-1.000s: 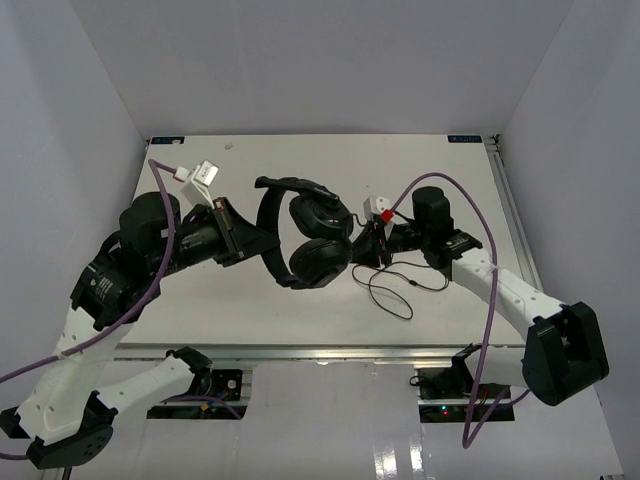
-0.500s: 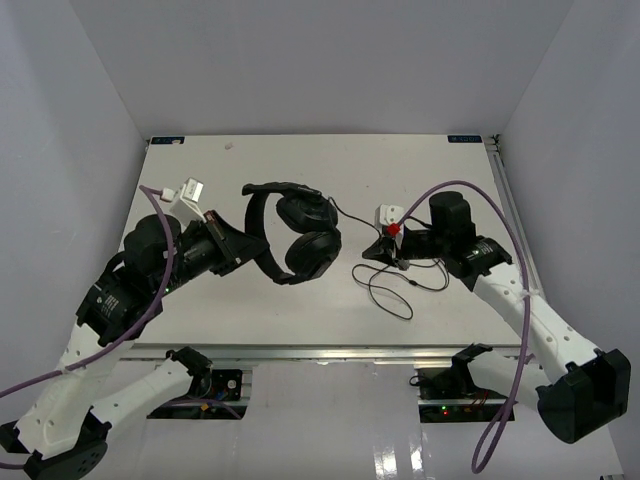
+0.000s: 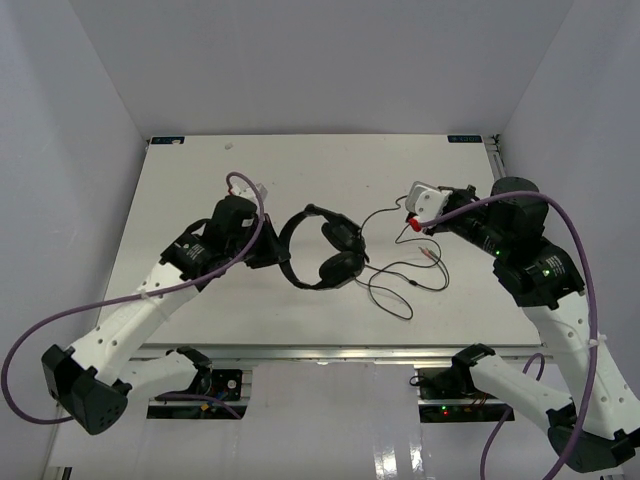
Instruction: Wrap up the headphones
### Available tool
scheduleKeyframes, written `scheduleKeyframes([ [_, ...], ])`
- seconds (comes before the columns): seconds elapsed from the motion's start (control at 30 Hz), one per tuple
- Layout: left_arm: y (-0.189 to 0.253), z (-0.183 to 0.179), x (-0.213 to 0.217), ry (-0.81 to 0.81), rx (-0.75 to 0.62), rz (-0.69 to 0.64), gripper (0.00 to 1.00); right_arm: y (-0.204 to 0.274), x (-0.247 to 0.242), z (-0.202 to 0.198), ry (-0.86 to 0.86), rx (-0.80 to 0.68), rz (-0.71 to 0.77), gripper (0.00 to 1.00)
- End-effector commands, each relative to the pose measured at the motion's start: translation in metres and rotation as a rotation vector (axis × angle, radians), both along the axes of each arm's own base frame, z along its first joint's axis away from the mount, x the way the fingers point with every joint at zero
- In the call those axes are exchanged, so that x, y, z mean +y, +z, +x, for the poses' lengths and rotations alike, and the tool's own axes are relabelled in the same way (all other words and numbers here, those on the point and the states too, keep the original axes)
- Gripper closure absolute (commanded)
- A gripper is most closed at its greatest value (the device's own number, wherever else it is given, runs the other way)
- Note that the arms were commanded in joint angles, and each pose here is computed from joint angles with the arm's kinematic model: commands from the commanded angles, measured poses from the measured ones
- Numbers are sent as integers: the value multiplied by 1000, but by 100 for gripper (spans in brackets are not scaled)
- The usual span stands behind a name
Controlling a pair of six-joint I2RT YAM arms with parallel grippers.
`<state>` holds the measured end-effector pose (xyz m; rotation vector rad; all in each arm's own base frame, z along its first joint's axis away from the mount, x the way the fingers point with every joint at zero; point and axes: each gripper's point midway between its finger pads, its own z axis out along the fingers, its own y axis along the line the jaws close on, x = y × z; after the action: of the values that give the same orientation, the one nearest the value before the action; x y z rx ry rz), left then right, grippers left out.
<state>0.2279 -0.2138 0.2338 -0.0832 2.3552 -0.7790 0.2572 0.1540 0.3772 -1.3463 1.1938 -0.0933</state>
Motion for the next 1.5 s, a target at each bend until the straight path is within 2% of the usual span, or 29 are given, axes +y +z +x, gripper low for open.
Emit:
scheduleKeyframes([
  [0.0,-23,-12,-13,-199,13,59,100,55,-6,20,-63,-190,-28,92],
  [0.33,-42,-45,-52,-475,35,96,100,77,68,14,45,-304,27,92],
  [0.43,-52,-56,-62,-525,55,114,100,98,82,17,44,-344,80,92],
  [0.57,-58,-63,-69,-557,59,132,100,102,97,29,34,-301,116,92],
  [0.97,-47,-73,-75,-591,14,81,100,49,102,61,-117,-182,158,92],
  [1.47,-31,-60,-87,-523,-48,36,100,-14,125,54,-95,-33,114,92],
])
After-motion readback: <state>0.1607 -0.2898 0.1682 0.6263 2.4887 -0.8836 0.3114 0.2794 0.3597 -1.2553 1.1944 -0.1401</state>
